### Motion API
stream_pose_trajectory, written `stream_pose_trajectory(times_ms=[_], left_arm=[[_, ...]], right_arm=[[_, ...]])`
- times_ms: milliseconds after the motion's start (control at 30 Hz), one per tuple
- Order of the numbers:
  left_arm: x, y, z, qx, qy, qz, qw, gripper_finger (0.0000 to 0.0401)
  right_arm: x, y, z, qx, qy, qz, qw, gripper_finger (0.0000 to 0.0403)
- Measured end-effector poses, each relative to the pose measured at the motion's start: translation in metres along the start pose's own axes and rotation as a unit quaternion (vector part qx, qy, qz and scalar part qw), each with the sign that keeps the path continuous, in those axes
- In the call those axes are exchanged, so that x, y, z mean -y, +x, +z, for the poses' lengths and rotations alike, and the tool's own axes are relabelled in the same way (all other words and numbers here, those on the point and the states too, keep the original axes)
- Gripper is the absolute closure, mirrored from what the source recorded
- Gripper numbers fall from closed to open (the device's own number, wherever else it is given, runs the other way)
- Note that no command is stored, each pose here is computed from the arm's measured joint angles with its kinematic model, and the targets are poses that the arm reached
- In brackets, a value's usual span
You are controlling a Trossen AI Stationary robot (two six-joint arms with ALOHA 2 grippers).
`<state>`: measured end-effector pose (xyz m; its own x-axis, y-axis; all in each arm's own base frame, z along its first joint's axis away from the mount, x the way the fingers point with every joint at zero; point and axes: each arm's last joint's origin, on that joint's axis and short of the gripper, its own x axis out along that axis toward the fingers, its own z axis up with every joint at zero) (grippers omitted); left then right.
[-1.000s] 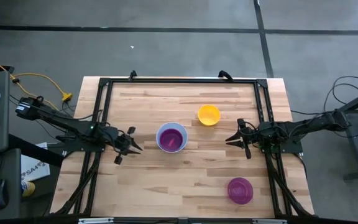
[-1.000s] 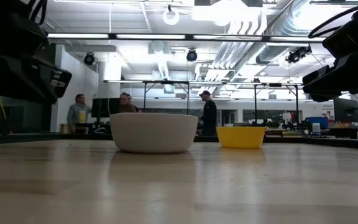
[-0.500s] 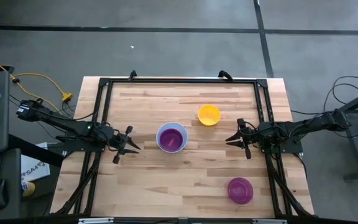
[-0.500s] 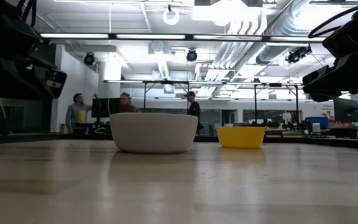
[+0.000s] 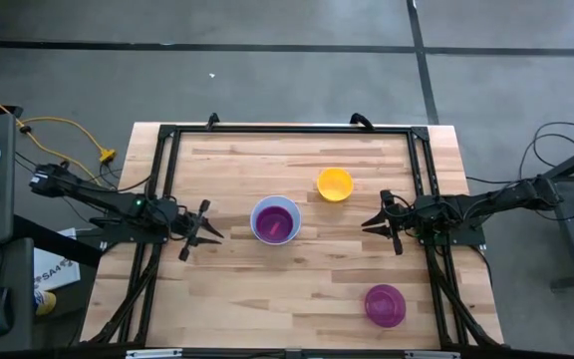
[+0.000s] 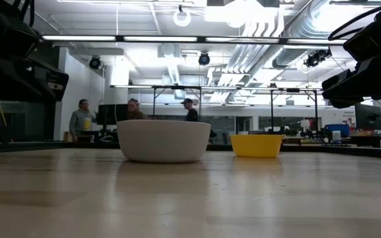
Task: Nest bowls inside each other
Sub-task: Stack the yellow bowl on top of the pink bowl
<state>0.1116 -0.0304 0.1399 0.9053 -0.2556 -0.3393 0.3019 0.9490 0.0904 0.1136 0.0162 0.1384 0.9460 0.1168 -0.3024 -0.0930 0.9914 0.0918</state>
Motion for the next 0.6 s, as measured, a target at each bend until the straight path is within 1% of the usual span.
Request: stream_pose_trajectory(times_ms=[167,367,600], left_arm=[[-0.0003,-0.0009,0.0002,0.004,0.006,0.004,1.0,0.032],[-0.0003,0.0007,-0.0023,-0.01,0.042,0.007,0.999,0.032],[-0.0002,0.0015,-0.0034,-0.017,0.057,0.007,0.998,0.032]], right_arm=[[0.0,0.0,0.0,0.0,0.0,0.0,1.0,0.0346],[0.0,0.0,0.0,0.0,0.0,0.0,1.0,0.0346],[0.0,0.0,0.0,0.0,0.0,0.0,1.0,0.0346]])
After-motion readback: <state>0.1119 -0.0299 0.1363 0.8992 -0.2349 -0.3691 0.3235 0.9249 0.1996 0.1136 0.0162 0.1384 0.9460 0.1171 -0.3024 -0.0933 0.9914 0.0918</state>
